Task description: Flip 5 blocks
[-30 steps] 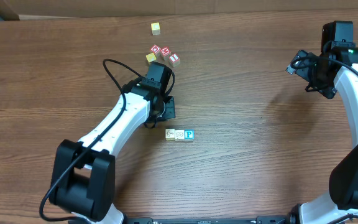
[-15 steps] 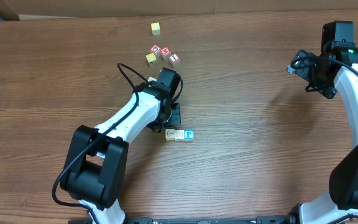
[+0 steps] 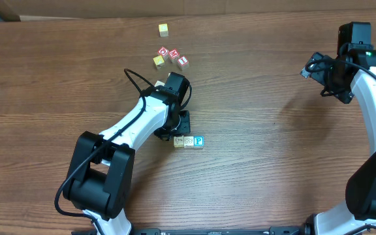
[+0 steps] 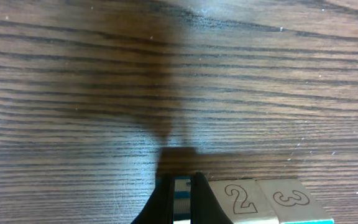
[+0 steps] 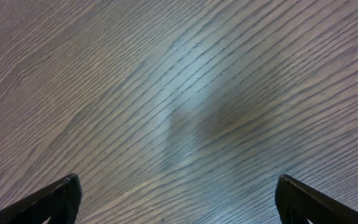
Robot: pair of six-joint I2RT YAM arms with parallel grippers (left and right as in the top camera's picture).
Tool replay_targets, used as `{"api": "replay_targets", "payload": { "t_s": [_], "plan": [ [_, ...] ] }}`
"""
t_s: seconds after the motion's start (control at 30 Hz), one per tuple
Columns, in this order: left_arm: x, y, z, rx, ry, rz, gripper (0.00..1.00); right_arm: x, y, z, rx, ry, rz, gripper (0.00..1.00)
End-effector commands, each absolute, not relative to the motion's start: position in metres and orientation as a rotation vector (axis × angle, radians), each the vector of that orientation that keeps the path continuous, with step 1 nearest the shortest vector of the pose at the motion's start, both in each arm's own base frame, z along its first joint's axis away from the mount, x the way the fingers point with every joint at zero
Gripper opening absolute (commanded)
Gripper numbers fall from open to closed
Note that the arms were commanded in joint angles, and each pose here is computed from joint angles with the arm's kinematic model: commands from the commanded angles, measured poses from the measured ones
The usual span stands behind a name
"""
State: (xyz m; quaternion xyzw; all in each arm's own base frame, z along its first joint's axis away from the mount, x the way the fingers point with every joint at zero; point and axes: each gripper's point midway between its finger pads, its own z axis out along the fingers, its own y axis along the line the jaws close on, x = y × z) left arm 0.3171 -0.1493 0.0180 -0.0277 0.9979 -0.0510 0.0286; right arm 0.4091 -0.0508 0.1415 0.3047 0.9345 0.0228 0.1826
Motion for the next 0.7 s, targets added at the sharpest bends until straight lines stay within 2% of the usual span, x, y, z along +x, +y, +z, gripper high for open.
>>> {"api": "replay_targets", "payload": {
  "t_s": [0.0, 0.4, 0.67],
  "plan": [
    [0.313, -0.151, 0.014, -0.086, 3.099, -0.163, 0.04, 0.413, -0.052, 0.153, 0.844, 2.607, 0.07, 1.0],
    [0.311, -0.15, 0.013, -0.087, 3.108, -0.155, 0.04, 0.413, -0.052, 0.152, 0.844, 2.607, 0.07, 1.0],
    [0.344, -0.138, 0.036, -0.16, 3.026, -0.15, 0.04, 0.413, -0.052, 0.152, 0.844, 2.607, 0.07, 1.0]
  ]
}}
